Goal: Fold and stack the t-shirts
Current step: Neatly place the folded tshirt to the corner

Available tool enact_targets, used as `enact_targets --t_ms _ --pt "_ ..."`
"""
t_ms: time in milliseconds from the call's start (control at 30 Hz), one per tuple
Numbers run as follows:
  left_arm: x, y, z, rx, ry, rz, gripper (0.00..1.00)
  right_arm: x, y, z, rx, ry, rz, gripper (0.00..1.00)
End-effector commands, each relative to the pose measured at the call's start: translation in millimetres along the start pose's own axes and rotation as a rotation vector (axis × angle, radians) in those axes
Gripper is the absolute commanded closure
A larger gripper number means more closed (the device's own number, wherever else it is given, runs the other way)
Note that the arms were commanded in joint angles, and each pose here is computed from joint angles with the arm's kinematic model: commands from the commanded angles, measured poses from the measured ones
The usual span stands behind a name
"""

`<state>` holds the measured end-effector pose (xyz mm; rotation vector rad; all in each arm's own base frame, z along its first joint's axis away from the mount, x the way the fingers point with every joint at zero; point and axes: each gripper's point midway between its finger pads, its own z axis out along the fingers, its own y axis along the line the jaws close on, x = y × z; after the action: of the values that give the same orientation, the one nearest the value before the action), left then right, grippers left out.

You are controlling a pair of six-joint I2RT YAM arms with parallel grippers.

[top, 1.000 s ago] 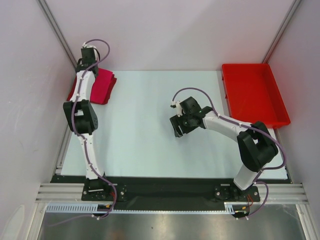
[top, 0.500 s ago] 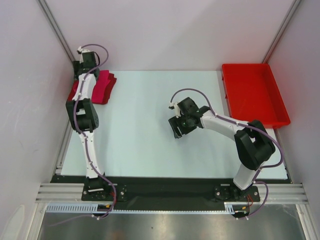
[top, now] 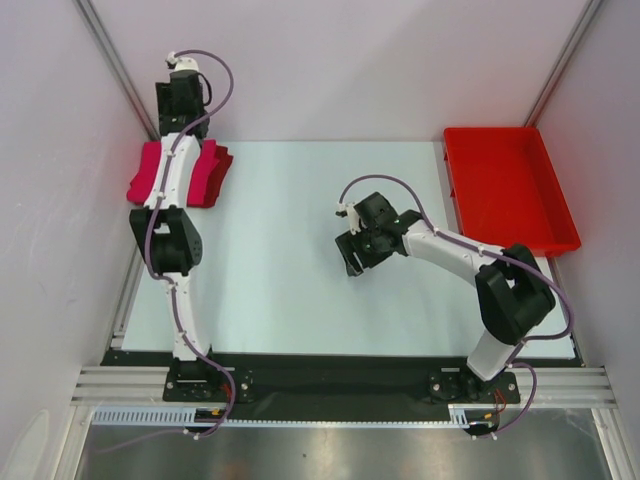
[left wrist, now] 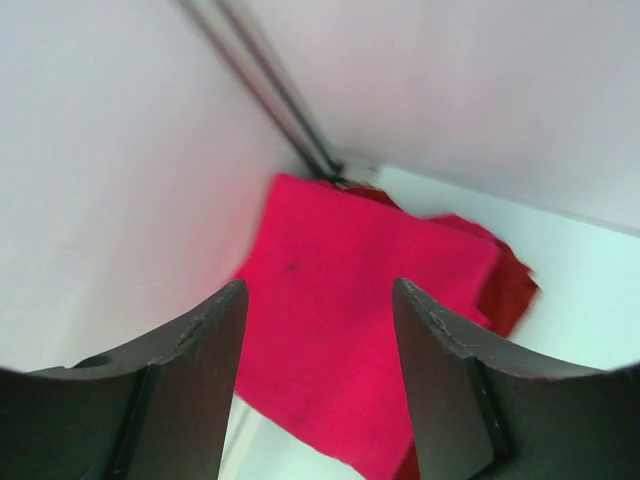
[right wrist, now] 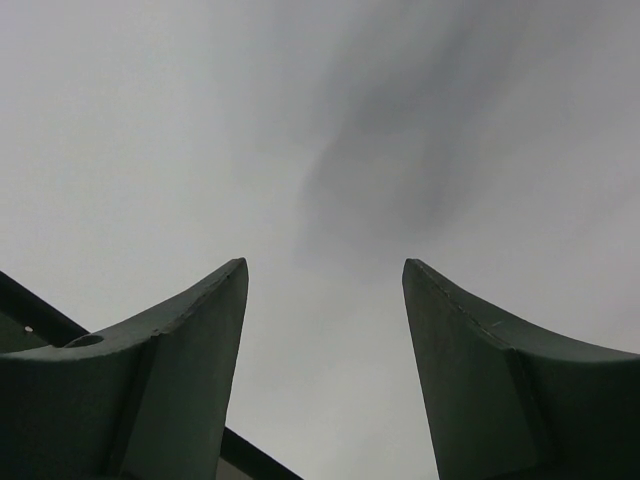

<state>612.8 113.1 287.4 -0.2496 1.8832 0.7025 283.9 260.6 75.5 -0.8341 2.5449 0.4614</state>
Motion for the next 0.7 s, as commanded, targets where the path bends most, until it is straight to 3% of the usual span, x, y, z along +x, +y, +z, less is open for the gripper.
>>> enact_targets --t_ms 0,100,233,300,333,400,433,667 --pt "46.3 -48.0 -0.2 0.258 0.130 -0.019 0.35 -22.3 9.4 -22.7 -0.010 -0.079 -0.017 0.31" --pt "78.9 -80.0 5.0 0.350 0.204 -0.039 0.29 -19.5 14.5 -23.4 -0.013 -0.077 -0.015 0.31" --pt "99.7 -91.3 14.1 0.330 0.222 -0.040 0.33 -14.6 21.3 -21.8 -0.021 -0.080 -0.014 0.31" --pt "100.3 -85.1 17.2 0.314 0.195 -0.068 0.53 -11.8 22.7 -20.4 -0.031 -0.082 -0.006 0.31" --pt "98.8 -82.5 17.4 0.313 0.194 -0.121 0.67 -5.8 23.0 -18.0 -0.032 -0.069 0.004 0.31" --pt "103.2 -69.1 23.5 0.301 0.211 -0.187 0.79 -3.6 24.1 -19.7 -0.035 -0.073 0.007 0.31" --pt "104.4 -66.3 25.5 0.296 0.221 -0.231 0.90 -2.6 23.9 -21.0 -0.034 -0.075 0.008 0.32" --pt "145.3 -53.8 50.5 0.157 0.327 -0.223 0.97 0.9 13.8 -29.6 -0.007 -0.086 0.011 0.31"
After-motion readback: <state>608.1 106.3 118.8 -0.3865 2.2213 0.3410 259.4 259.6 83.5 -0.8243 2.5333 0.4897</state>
